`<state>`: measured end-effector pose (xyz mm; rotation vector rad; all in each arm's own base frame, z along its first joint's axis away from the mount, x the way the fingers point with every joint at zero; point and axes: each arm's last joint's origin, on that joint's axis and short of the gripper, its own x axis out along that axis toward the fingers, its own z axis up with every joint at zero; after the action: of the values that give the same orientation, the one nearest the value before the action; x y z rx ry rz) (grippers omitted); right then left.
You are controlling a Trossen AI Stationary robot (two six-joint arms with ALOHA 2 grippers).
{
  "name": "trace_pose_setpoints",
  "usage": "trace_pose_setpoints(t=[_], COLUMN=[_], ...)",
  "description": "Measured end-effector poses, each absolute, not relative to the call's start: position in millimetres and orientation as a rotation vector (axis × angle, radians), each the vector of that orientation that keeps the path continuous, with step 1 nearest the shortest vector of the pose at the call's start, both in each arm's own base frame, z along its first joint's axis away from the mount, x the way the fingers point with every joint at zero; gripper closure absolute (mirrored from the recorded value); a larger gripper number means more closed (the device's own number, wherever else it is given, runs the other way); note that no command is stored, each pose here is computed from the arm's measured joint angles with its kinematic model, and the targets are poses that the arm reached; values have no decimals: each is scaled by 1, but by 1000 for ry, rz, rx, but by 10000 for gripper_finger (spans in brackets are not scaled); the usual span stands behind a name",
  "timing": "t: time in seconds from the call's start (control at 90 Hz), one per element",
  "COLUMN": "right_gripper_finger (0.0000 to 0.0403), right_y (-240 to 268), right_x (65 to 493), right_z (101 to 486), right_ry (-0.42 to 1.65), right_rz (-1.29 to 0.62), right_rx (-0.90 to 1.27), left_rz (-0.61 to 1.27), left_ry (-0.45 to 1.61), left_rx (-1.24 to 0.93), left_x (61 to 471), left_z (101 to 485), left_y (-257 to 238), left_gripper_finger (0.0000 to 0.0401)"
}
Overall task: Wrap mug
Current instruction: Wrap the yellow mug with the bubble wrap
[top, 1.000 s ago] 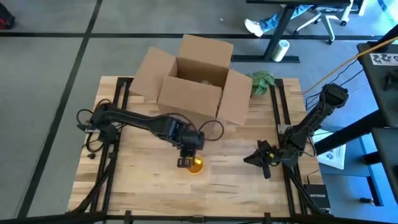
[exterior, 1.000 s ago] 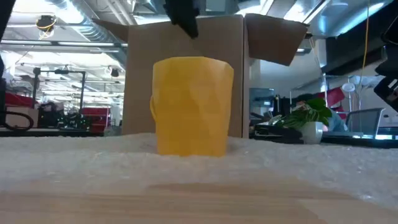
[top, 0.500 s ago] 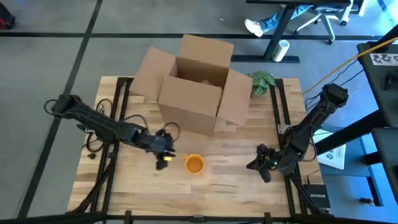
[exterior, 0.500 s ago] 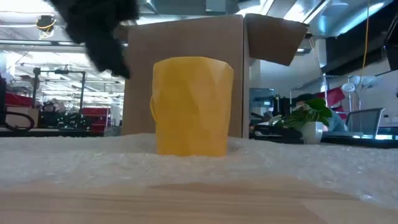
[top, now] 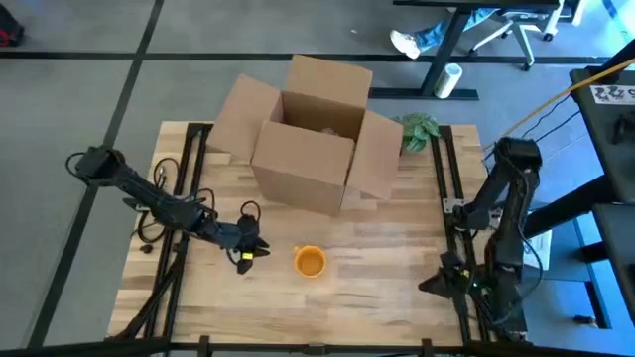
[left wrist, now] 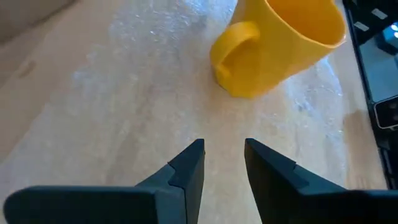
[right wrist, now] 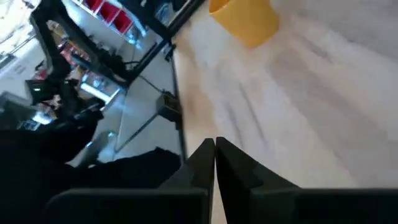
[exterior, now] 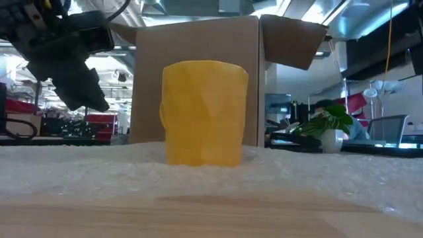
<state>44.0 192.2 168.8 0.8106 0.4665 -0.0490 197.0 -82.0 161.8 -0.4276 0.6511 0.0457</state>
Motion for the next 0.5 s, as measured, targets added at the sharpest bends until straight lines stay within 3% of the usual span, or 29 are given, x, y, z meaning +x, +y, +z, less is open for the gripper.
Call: trace_pose_setpoints(t=[0.156,0.5], right_gripper_finger=[403,397], right_y=[181,154], right_x=[37,30], right_z=[160,164], right_ry=[591,717], right_rz=[-185,-254], right_rx=[730,465], left_rz=[46,60], left_ry=[588,453], left_rx=[-455,-518], left_x=[201,207], left_z=[167,177], left_y=[-81,-82], left_gripper_finger=[303,303])
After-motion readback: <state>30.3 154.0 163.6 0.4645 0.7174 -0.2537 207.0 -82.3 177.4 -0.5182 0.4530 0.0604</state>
